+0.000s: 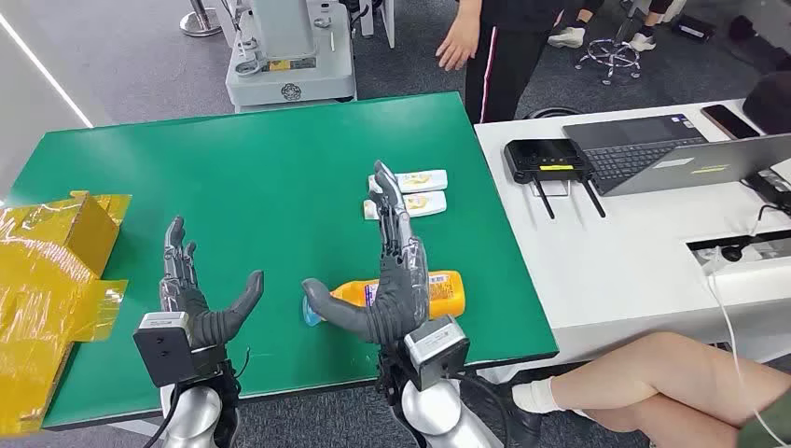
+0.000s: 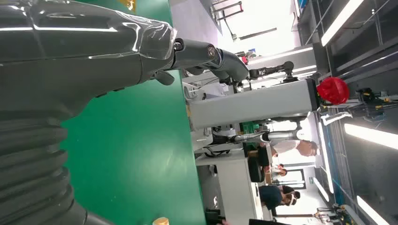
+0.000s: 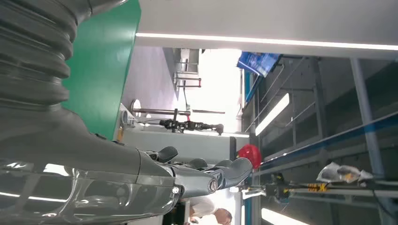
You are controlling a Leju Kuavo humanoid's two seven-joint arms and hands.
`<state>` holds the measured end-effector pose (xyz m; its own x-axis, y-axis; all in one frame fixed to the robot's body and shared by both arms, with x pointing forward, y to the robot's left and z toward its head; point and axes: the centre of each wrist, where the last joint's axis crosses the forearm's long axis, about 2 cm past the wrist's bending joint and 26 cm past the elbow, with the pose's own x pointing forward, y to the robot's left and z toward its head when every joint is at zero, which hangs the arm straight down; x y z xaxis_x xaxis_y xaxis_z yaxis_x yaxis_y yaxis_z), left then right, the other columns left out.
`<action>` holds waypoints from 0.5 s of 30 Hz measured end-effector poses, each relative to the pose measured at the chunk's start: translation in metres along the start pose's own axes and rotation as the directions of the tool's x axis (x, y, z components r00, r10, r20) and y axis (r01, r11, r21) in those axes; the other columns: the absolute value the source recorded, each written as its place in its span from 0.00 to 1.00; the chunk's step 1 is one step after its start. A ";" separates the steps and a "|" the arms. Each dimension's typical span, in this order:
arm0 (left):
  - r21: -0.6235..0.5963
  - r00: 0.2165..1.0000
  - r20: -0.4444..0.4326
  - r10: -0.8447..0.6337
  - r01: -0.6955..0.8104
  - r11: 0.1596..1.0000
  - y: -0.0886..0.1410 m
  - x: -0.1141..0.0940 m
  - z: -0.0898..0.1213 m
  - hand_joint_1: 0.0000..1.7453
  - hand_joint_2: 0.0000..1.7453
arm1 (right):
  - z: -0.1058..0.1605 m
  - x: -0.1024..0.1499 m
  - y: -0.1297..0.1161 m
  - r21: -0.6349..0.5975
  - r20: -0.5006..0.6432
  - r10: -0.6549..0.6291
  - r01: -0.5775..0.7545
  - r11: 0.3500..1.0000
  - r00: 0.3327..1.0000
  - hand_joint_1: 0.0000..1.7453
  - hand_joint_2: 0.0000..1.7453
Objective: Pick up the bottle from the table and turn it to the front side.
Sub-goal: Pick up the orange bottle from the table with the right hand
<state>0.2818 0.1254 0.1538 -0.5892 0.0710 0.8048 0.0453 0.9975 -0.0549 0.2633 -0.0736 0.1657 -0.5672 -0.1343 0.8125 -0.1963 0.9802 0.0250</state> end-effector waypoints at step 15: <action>0.066 1.000 0.024 -0.008 0.006 0.998 0.017 -0.006 0.004 0.00 1.00 | 0.007 -0.005 -0.063 0.293 0.015 0.531 -0.512 0.808 0.847 0.00 1.00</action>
<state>0.2832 0.1419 0.1453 -0.6085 0.0636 0.7910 -0.0118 0.9960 -0.0891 0.2733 -0.1359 0.1559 -0.5970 0.4049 0.6926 -0.1021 0.8180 -0.5661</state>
